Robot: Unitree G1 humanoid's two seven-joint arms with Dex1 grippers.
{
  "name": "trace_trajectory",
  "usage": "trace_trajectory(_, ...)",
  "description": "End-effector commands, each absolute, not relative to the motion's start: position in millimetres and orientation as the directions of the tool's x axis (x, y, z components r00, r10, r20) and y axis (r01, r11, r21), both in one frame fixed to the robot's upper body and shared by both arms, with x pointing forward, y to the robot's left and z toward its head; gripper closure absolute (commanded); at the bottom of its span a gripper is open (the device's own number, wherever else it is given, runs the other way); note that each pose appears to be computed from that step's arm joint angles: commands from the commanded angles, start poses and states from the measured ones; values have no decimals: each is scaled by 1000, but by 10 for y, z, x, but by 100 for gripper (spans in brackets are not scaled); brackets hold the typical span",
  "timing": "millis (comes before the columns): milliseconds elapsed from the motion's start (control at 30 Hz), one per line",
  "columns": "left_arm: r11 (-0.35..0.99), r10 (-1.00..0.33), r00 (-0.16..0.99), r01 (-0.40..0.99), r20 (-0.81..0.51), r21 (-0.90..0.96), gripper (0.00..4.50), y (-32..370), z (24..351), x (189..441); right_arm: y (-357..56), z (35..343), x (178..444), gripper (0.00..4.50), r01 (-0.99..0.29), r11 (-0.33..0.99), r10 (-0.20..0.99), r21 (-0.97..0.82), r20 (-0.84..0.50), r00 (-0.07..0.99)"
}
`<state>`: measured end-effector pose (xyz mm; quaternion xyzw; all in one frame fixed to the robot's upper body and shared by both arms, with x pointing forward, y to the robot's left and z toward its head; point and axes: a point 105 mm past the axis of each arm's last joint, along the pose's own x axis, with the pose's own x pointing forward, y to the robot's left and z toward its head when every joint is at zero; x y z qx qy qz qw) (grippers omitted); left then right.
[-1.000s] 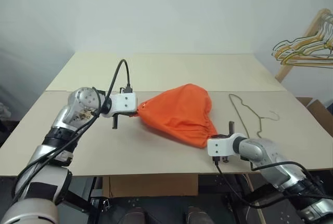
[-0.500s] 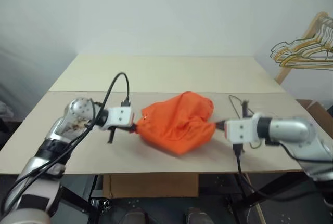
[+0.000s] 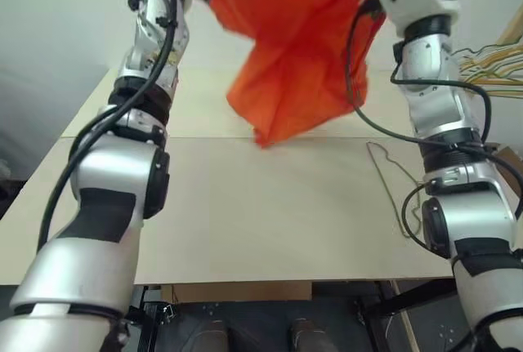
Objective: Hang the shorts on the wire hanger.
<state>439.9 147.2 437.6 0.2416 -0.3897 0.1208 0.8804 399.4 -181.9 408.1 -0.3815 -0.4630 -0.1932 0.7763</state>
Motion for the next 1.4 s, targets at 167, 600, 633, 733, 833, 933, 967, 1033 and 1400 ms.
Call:
trace_trajectory(167,837,-399,697,12,596,547,450,1219,3645,4435,-2111,3116,3905,449,521,545,212,-657,709,673)
trace_trajectory(600,-1,-880,251,849,-404,529,450,1480,1670,3007,-1630,1130,3026,449,-289,-33,785,-957,-204,586)
trace_trajectory(633,-93,-856,183,866,-483,492,450,1554,1592,2884,-1642,1062,2983,449,-309,-79,787,-948,-250,565)
trace_trajectory(733,-247,-764,60,893,-643,377,450,1709,1440,2664,-1713,898,2877,449,-354,-215,770,-910,-381,512)
trace_trajectory(833,-333,-697,-34,900,-717,281,450,1750,1326,2489,-1835,791,2810,449,-384,-314,723,-868,-481,496)
trace_trajectory(933,-344,-694,-63,904,-718,253,450,1673,1260,2404,-1911,797,2783,449,-389,-322,698,-863,-494,518)
trace_trajectory(967,-338,-692,-62,908,-719,247,450,1657,1245,2393,-1920,806,2781,449,-388,-318,695,-865,-491,525)
trace_trajectory(1033,-340,-698,-79,911,-712,233,450,1588,1209,2338,-1968,825,2771,449,-380,-325,677,-866,-494,546)
trace_trajectory(1400,-317,-675,-65,925,-735,209,450,1548,1096,2316,-1891,893,2594,449,-463,-136,696,-876,-417,585)
